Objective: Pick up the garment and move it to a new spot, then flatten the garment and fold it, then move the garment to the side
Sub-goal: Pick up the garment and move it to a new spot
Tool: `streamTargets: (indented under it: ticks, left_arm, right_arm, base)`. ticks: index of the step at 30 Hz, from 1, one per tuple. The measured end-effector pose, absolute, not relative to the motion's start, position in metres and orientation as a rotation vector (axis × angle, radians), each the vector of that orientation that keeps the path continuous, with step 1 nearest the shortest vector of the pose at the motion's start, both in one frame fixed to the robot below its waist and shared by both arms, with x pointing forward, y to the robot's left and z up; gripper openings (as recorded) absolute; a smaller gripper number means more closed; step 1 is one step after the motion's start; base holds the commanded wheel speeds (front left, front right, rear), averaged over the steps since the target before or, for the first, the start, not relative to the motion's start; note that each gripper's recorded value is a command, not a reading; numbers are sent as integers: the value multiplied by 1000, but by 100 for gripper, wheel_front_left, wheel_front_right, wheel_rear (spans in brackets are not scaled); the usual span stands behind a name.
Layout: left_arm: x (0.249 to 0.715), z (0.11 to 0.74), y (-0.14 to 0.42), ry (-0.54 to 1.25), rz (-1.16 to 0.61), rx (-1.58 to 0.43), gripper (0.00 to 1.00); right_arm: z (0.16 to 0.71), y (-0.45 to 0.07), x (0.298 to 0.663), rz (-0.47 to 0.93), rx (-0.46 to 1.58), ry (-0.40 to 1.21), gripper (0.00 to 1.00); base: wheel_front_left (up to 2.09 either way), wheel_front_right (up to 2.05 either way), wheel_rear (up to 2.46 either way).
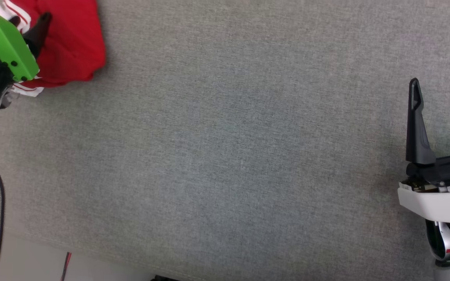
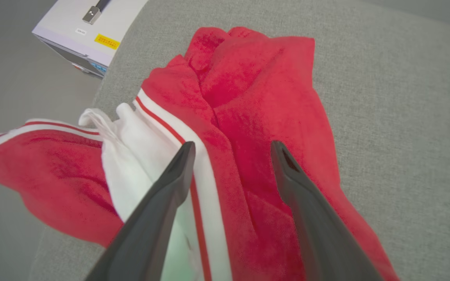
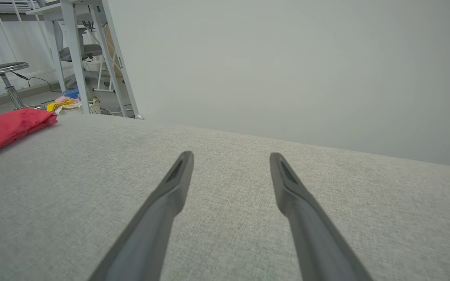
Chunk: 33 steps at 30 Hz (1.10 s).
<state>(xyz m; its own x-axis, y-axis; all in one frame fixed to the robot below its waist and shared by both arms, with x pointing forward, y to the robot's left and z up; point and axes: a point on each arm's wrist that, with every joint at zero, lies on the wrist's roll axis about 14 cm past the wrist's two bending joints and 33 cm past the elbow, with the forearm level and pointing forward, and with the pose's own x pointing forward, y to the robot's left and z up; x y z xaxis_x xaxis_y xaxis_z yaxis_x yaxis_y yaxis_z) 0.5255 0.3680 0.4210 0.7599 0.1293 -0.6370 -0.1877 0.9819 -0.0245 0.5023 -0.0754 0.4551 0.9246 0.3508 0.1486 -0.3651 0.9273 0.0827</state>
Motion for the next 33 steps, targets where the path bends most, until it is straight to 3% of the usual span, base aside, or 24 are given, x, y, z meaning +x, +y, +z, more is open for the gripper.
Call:
streamTargets:
  ticks: [7,15,16,17,25,33]
  left_arm:
    - [494,371,369,1036,151,-83,100]
    - [492,345,363,1143,145,-81,100]
    - [492,345,363,1143,144,-78,86]
    - [493,345,362,1142,140,-71,0]
    - [507,376,353,986,83,15,0]
    - [536,469,335,668,-39,214,0]
  right_arm:
    - [442,-83,507,351,98,-112,100]
    - [432,-84,511,349,97,-98,100]
    - [432,-84,511,349,97,-98,100]
    - [432,-84,510,350,96,-98,100]
    - [457,-83,507,346,99,-144,100]
    - [494,-77,497,348,119,-209,100]
  base:
    - [0,0,0]
    - [0,0,0]
    - [0,0,0]
    - [0,0,0]
    - [0,0,0]
    - [0,0,0]
